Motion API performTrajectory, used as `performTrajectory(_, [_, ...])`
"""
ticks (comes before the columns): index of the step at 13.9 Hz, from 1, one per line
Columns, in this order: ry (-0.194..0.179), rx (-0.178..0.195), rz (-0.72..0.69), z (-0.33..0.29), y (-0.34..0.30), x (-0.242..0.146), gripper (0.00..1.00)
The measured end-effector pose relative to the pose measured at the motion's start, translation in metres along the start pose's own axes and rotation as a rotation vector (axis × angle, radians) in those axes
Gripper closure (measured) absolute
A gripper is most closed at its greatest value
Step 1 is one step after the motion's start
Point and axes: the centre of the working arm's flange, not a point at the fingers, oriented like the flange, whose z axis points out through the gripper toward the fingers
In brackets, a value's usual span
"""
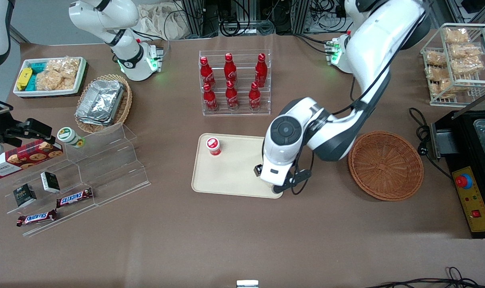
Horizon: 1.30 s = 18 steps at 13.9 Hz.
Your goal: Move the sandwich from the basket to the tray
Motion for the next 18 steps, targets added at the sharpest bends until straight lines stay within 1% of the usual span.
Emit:
performTrajectory(2, [0.028, 0.022, -0.043, -0.042, -0.022, 0.014, 0.00])
performTrajectory(4, [0.047, 0.034, -0.096, -0.080, -0.050, 0.032, 0.00])
performTrajectory(6, [0.043, 0.041, -0.145, -0.118, -0.082, 0.049, 0.00])
performTrajectory(8, [0.042, 0.057, -0.127, -0.155, -0.112, 0.055, 0.00])
performTrajectory(11, [0.033, 0.062, -0.071, -0.199, -0.150, 0.060, 0.00])
performTrajectory(15, [-0.014, 0.033, 0.032, -0.228, -0.226, 0.106, 0.00])
performTrajectory(18, [-0.034, 0.035, 0.130, -0.232, -0.279, 0.126, 0.00])
